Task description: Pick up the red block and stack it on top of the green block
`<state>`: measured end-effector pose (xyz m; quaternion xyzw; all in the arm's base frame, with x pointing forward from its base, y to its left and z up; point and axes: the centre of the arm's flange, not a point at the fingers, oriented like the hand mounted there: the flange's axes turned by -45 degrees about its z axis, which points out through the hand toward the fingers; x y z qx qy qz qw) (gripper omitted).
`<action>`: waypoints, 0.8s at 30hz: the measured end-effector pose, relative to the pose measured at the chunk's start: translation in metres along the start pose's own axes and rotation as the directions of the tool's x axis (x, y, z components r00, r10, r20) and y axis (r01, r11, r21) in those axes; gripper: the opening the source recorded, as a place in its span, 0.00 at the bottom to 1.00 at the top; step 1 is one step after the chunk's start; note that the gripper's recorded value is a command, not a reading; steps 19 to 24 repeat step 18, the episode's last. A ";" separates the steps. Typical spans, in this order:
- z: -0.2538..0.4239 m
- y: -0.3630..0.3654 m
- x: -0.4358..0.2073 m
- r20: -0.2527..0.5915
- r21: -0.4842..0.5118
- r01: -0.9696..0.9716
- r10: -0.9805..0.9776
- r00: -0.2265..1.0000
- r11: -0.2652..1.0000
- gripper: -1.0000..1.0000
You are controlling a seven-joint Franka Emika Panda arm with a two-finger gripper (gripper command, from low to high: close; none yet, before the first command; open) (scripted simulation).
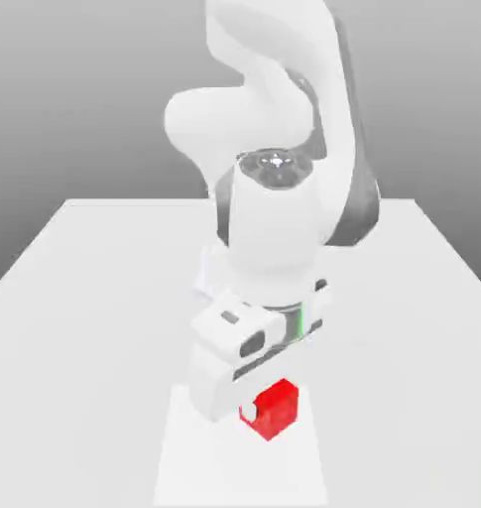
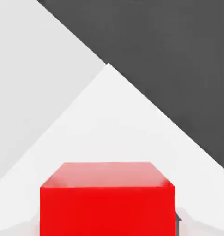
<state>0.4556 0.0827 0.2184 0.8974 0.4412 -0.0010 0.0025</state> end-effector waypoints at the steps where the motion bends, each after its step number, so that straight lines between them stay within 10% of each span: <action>1: -0.003 -0.006 0.020 0.000 -0.001 0.060 -0.060 0.998 0.998 0.00; 14: 0.011 -0.146 0.215 -0.005 0.002 0.662 -0.662 0.750 0.750 0.00; 15: 0.025 -0.147 0.216 -0.005 0.002 0.664 -0.664 0.748 0.748 1.00; 24: 0.025 -0.147 0.216 -0.005 0.002 0.664 -0.664 0.748 0.748 1.00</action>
